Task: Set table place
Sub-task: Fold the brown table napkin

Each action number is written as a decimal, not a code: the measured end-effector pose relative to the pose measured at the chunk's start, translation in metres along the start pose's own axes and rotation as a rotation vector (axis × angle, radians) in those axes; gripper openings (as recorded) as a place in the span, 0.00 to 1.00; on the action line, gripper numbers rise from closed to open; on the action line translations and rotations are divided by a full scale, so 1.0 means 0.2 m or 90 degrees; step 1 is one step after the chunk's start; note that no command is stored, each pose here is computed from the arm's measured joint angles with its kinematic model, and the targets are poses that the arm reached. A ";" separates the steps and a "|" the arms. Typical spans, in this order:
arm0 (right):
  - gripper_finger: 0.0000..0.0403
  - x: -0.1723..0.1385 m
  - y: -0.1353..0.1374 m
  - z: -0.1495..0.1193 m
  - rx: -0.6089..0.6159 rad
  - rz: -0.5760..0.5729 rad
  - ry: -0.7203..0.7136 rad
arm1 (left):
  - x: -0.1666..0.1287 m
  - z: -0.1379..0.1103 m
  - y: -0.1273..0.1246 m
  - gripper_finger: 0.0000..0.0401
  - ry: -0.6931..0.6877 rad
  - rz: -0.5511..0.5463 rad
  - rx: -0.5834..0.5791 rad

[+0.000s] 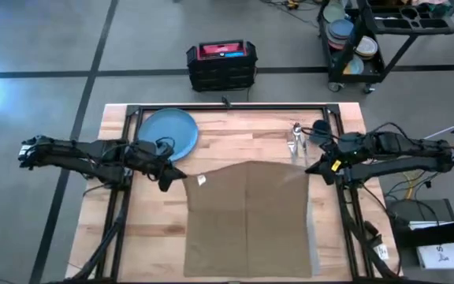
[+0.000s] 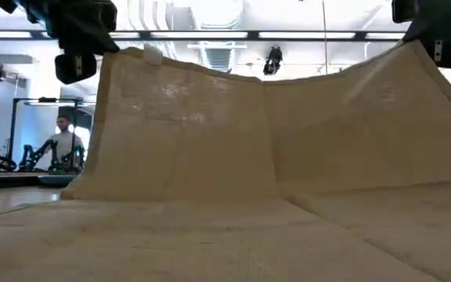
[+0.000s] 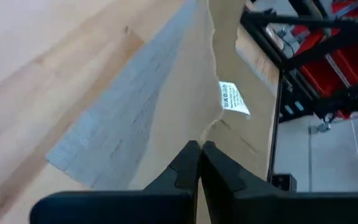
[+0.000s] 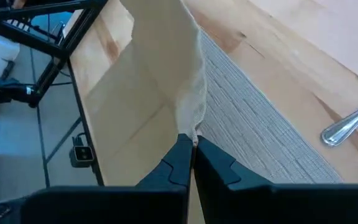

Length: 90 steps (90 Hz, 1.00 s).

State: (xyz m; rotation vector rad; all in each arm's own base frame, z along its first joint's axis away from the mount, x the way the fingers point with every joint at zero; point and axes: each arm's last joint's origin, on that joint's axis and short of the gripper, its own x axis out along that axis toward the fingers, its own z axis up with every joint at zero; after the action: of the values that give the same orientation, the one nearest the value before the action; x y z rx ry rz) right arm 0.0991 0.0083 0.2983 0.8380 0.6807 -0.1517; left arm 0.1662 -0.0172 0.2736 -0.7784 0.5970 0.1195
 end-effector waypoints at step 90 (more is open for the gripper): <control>0.00 0.16 0.31 -0.36 -0.014 0.033 0.088 | 0.04 -0.27 -0.23 0.00 0.102 -0.071 -0.055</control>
State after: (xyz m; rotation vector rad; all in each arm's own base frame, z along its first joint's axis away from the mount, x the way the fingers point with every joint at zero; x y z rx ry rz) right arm 0.1129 0.1063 0.2838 0.8494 0.7883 -0.0394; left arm 0.1621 -0.0882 0.2670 -0.9090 0.7020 -0.0207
